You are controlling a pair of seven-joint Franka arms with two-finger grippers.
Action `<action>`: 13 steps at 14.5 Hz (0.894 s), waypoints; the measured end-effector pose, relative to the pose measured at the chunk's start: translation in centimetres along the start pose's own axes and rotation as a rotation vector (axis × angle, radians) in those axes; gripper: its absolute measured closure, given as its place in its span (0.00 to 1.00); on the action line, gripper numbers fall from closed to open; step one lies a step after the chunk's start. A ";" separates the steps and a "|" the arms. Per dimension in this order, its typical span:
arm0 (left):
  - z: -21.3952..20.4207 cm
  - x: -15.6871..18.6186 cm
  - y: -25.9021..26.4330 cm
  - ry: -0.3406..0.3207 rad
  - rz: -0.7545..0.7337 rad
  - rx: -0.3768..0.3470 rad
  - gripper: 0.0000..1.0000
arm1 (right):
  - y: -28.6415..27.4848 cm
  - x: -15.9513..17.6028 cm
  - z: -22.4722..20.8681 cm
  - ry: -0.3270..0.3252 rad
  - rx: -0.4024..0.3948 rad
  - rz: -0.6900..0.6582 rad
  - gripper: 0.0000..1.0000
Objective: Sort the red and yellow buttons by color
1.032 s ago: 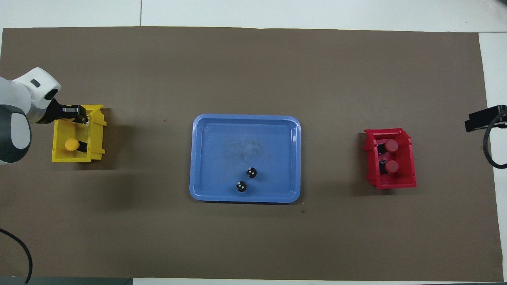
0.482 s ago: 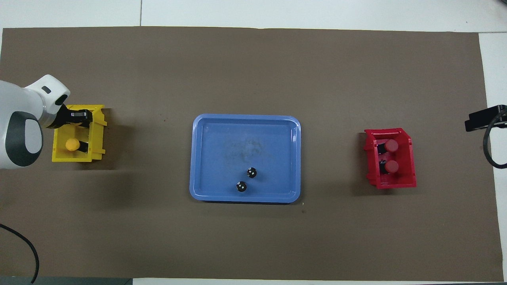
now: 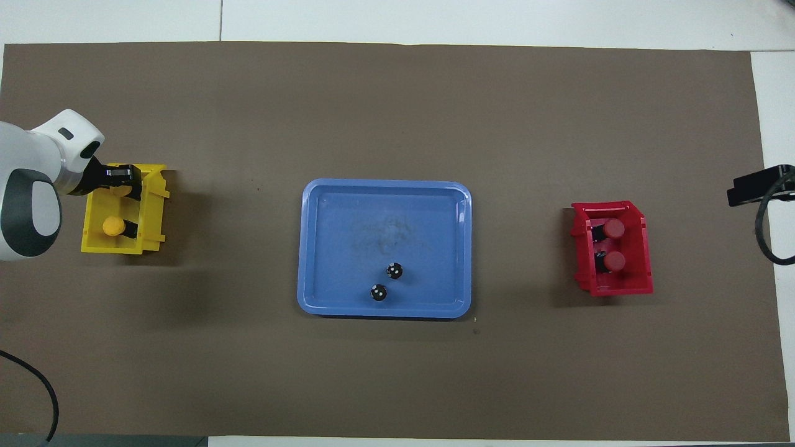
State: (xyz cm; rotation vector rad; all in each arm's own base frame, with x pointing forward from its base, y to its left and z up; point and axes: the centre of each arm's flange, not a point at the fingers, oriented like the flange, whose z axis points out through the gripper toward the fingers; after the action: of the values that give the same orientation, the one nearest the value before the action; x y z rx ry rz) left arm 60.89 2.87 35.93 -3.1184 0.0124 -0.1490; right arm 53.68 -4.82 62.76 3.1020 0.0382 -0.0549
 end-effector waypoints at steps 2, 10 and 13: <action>-2.1 0.9 0.3 -0.034 0.005 -0.002 0.33 | 0.0 0.0 0.0 0.000 0.000 0.000 0.00; -20.3 -1.7 8.1 -0.150 0.128 -0.007 0.00 | -0.4 0.0 0.0 0.000 0.000 -0.007 0.00; -25.5 -4.5 7.8 -0.128 0.126 -0.005 0.00 | -0.6 0.1 -0.1 0.001 -0.001 -0.010 0.00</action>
State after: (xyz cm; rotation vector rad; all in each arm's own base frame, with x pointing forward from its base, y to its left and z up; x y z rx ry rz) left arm 53.93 -5.35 60.70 -3.1129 0.2071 0.0532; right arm 53.73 -4.25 62.79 3.1014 0.0544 -0.0535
